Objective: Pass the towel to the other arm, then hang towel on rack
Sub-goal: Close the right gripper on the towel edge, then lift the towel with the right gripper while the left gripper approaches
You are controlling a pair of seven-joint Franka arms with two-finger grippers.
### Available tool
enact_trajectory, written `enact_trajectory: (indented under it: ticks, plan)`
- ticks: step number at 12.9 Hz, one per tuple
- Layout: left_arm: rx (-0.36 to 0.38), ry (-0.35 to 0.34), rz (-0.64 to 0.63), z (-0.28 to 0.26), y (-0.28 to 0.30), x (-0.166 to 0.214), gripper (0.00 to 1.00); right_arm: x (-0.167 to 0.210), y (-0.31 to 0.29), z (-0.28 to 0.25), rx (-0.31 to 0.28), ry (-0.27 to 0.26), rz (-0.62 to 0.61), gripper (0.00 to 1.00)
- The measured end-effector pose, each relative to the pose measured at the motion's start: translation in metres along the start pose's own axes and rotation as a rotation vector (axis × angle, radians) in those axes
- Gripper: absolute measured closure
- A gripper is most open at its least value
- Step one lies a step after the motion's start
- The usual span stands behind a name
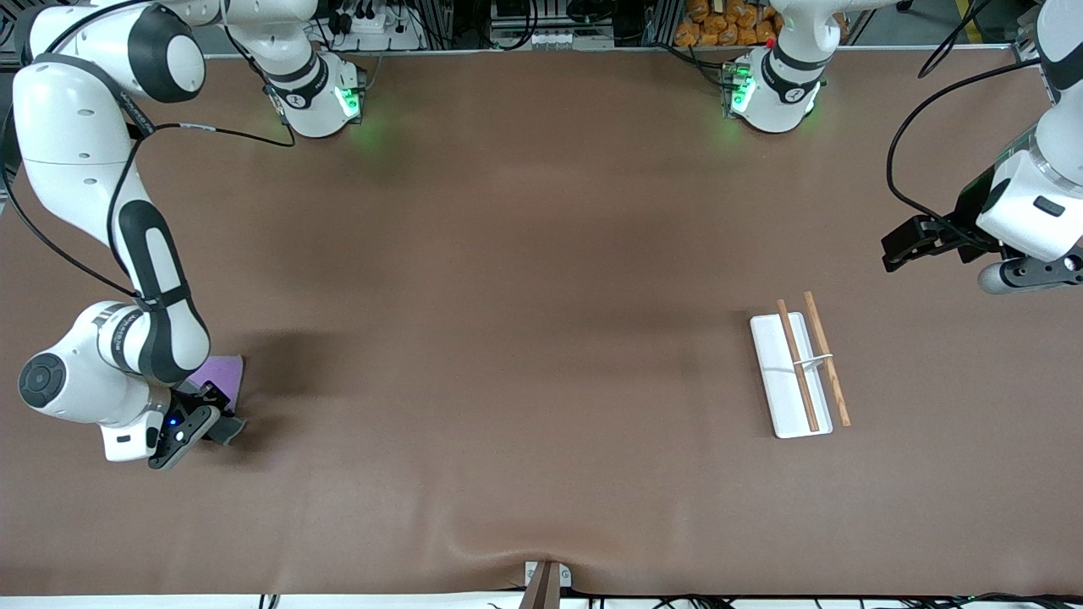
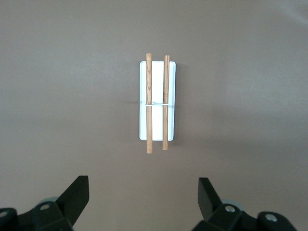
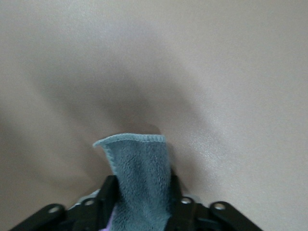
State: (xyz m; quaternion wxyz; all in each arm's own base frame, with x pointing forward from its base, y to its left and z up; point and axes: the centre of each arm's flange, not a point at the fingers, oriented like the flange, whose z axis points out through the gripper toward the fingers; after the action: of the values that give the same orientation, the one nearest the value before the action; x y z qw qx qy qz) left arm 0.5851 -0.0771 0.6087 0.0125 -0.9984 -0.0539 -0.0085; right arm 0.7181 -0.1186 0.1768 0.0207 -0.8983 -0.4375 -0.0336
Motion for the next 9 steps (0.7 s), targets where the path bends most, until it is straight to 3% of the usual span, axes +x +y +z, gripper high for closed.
enact_trajectory:
  ticks: [3, 5, 9]
  plan:
    - [0.0, 0.0, 0.0, 0.0, 0.0, 0.0, 0.0, 0.001, -0.002, -0.001, 0.025, -0.001, 0.003, 0.91]
    - [0.0, 0.0, 0.0, 0.0, 0.0, 0.0, 0.0, 0.0, -0.003, -0.001, 0.039, -0.004, 0.006, 0.93]
    - [-0.002, 0.005, 0.004, 0.0, 0.004, 0.0, 0.0, 0.014, -0.007, -0.022, 0.141, -0.017, 0.024, 0.93]
